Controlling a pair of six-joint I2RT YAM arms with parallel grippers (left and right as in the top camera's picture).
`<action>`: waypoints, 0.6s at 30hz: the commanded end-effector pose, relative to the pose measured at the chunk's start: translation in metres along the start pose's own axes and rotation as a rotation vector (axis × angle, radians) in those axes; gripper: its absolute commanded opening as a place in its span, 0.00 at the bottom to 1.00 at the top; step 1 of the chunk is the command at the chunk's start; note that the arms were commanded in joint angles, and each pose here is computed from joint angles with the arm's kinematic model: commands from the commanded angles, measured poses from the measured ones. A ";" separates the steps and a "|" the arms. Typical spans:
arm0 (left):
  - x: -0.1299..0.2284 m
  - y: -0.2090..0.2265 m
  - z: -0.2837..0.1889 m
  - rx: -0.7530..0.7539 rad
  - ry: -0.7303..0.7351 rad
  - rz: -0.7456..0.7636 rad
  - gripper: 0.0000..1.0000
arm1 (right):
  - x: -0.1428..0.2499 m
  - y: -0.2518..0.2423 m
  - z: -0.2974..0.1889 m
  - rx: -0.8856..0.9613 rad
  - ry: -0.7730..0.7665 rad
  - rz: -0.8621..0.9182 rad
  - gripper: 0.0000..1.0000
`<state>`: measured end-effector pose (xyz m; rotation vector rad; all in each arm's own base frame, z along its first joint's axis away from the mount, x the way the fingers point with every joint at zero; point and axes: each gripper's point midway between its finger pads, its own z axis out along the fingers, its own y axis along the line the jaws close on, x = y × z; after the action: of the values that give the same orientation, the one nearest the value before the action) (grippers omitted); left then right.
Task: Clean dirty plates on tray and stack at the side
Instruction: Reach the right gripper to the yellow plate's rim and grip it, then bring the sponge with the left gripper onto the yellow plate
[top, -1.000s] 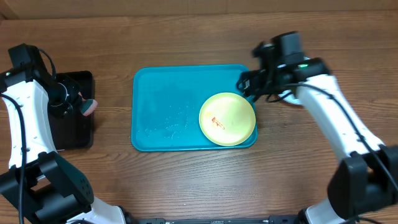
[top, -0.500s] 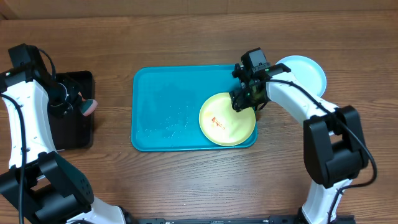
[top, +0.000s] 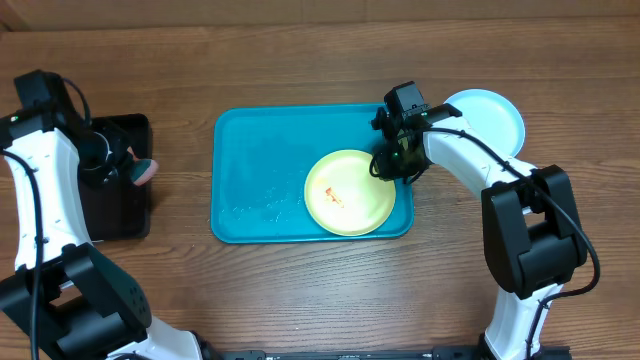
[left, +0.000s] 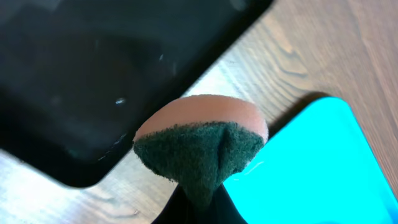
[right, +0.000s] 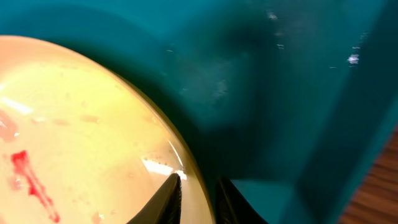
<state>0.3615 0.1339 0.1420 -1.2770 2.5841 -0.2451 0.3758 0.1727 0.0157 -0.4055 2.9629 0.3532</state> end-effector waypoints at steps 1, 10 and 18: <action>0.027 -0.038 0.010 0.116 0.068 0.178 0.04 | 0.005 0.036 0.014 -0.107 0.032 0.132 0.26; 0.090 -0.101 0.019 0.166 0.130 0.467 0.04 | 0.031 0.027 0.039 0.080 0.111 0.251 0.40; 0.156 -0.133 0.023 0.177 0.204 0.656 0.04 | 0.034 0.038 0.040 0.031 0.135 0.323 0.04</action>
<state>0.3868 -0.0465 0.1383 -0.4282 2.8555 -0.4436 0.3460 0.2131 0.0049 -0.0607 3.0946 0.3656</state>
